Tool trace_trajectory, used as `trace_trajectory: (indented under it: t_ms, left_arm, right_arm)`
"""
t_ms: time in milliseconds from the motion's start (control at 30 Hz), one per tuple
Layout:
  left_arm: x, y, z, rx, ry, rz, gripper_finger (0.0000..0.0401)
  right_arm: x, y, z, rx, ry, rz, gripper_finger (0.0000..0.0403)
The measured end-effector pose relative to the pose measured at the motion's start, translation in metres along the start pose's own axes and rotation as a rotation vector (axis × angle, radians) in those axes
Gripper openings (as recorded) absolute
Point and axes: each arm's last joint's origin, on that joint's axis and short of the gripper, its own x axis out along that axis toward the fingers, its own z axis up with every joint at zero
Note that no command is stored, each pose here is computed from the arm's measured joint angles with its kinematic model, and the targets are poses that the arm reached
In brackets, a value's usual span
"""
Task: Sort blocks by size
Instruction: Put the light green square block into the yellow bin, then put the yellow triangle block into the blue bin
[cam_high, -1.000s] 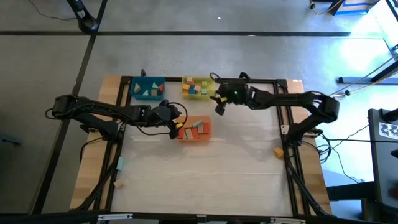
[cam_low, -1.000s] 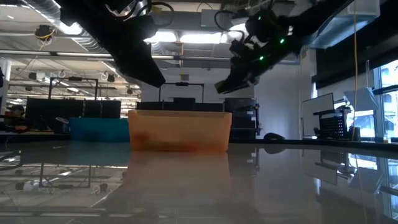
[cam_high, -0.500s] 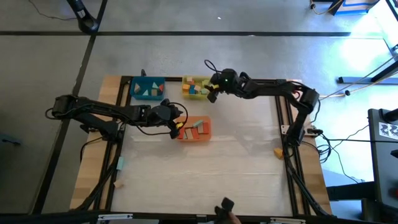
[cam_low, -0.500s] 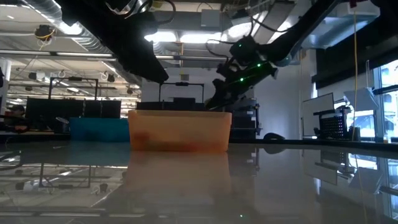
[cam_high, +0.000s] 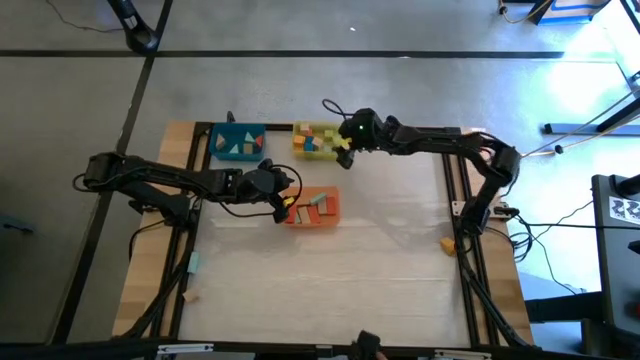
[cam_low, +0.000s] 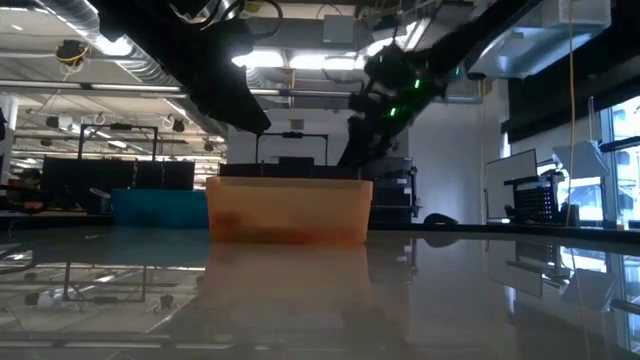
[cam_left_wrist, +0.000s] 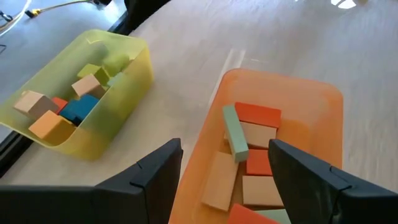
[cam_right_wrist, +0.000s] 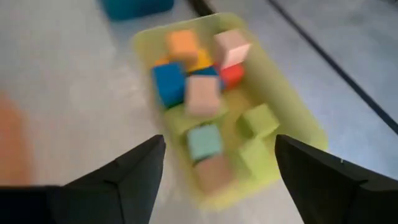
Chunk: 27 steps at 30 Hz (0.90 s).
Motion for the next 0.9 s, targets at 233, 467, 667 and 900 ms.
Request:
trace_trajectory:
  t_ms: [233,467,667,900]
  left_arm:
    - [0.0,0.0,0.0,0.001,0.002,0.0,0.0226]
    - [0.0,0.0,0.0,0.001,0.001,0.0,0.0226]
    - [0.0,0.0,0.0,0.001,0.0,0.0,0.0226]
    - [0.0,0.0,0.0,0.001,-0.001,0.0,0.0226]
  right_arm:
    - [-0.087,0.046,0.0,-0.131,0.267,0.111,0.0298]
    - [-0.171,0.095,-0.028,-0.115,0.54,0.159,0.0296]
    - [-0.205,0.123,-0.071,-0.088,0.729,0.087,0.0296]
    - [-0.206,0.143,-0.13,-0.021,0.942,0.063,0.0296]
